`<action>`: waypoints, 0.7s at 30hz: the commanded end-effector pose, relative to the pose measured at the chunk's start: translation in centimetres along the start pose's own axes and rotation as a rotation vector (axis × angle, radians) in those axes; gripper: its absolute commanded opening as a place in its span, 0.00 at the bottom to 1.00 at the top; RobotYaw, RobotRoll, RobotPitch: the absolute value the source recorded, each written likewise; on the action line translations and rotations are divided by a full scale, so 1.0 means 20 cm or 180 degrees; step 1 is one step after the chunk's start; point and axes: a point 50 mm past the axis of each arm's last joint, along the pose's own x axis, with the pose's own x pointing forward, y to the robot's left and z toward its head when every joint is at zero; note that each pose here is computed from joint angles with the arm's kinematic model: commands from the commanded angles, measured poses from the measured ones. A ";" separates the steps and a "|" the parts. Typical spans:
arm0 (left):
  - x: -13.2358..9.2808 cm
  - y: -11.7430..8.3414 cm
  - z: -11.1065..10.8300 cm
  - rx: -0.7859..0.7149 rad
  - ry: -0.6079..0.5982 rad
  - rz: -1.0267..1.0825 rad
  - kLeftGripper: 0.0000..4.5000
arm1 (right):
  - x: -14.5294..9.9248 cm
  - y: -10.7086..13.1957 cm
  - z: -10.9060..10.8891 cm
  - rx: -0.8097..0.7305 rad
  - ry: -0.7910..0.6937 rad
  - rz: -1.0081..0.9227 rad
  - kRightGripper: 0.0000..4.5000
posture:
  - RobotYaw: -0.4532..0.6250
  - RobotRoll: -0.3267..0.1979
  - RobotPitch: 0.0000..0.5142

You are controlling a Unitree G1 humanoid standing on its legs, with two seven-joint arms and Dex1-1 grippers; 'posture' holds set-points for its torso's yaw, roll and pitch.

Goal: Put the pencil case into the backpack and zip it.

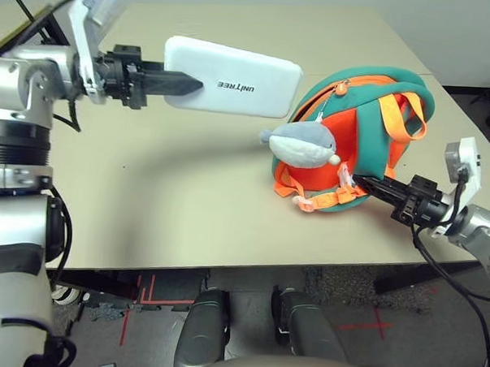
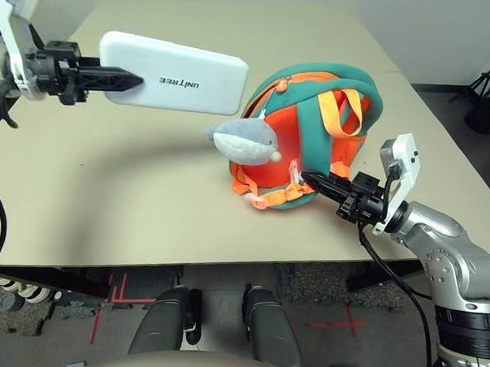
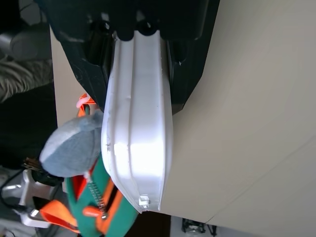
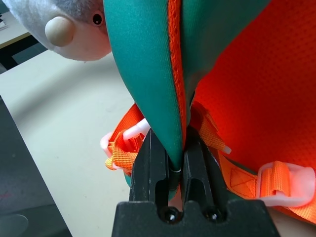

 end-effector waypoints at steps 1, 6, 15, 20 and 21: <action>0.00 -0.02 0.05 0.0144 0.0081 -0.0097 0.28 | 0.01 0.00 -0.02 0.0019 0.0044 -0.0006 0.00 | 0.50 0.62 0.22; 0.05 -0.02 0.04 0.0191 0.0240 -0.0190 0.28 | 0.01 0.00 -0.02 0.0005 0.0026 -0.0010 0.00 | 0.49 0.62 0.22; 0.23 0.03 0.00 0.0190 0.0342 -0.0434 0.28 | 0.02 0.01 -0.01 -0.0018 -0.0008 -0.0003 0.00 | 0.48 0.62 0.21; 0.35 0.06 -0.09 0.0158 0.0460 -0.0515 0.28 | 0.02 0.01 -0.01 -0.0020 -0.0008 -0.0008 0.00 | 0.47 0.62 0.21; 0.38 0.06 -0.11 0.0157 0.0490 -0.0570 0.28 | 0.02 0.01 -0.01 -0.0023 -0.0008 -0.0009 0.00 | 0.47 0.62 0.21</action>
